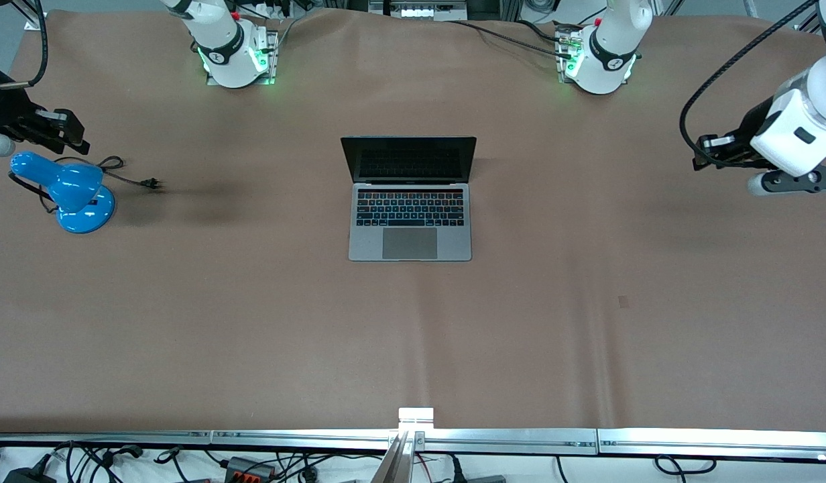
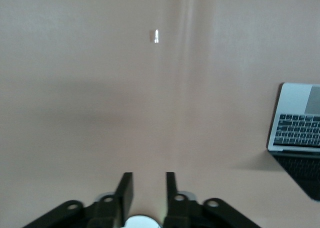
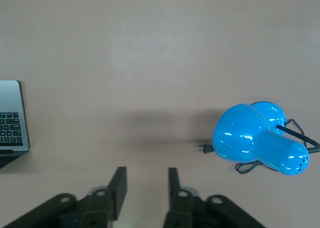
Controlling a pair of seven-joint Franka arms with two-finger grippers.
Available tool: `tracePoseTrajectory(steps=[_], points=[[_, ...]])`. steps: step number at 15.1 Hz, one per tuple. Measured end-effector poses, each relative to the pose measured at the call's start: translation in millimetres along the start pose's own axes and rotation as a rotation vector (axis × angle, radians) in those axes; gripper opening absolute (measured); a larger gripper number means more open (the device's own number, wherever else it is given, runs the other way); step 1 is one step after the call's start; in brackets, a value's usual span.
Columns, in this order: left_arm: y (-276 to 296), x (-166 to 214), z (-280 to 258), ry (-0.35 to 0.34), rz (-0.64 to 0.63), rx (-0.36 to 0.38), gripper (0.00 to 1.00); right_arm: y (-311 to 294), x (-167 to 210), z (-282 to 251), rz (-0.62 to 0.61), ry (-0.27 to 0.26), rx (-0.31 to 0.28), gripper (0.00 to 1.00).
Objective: Close laptop with both arms from behind
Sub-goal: 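Move both grippers from rest toward the laptop's open screen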
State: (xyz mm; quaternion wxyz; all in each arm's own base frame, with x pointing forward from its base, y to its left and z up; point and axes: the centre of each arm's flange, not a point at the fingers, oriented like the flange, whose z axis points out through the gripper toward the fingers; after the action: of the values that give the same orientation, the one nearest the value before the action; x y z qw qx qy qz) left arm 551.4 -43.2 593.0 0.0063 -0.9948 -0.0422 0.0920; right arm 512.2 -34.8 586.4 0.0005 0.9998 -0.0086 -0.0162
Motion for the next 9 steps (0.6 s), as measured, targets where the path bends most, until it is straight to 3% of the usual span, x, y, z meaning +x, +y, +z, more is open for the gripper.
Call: tracePoseTrajectory(steps=[3, 5, 7, 9], points=[[11, -4, 0, -0.009, -0.001, 0.001, 0.02, -1, -2, 2, -0.001, -0.016, 0.001, 0.04], [15, -7, 2, -0.030, -0.026, 0.005, 0.01, -4, -4, 7, -0.004, -0.047, 0.009, 0.01], [20, -17, 10, -0.111, -0.016, 0.023, 0.01, -13, -7, 16, -0.016, -0.085, 0.032, 0.01], [48, -28, 19, -0.170, 0.039, 0.021, 0.01, -31, -8, 34, -0.038, -0.155, 0.076, 0.01]])
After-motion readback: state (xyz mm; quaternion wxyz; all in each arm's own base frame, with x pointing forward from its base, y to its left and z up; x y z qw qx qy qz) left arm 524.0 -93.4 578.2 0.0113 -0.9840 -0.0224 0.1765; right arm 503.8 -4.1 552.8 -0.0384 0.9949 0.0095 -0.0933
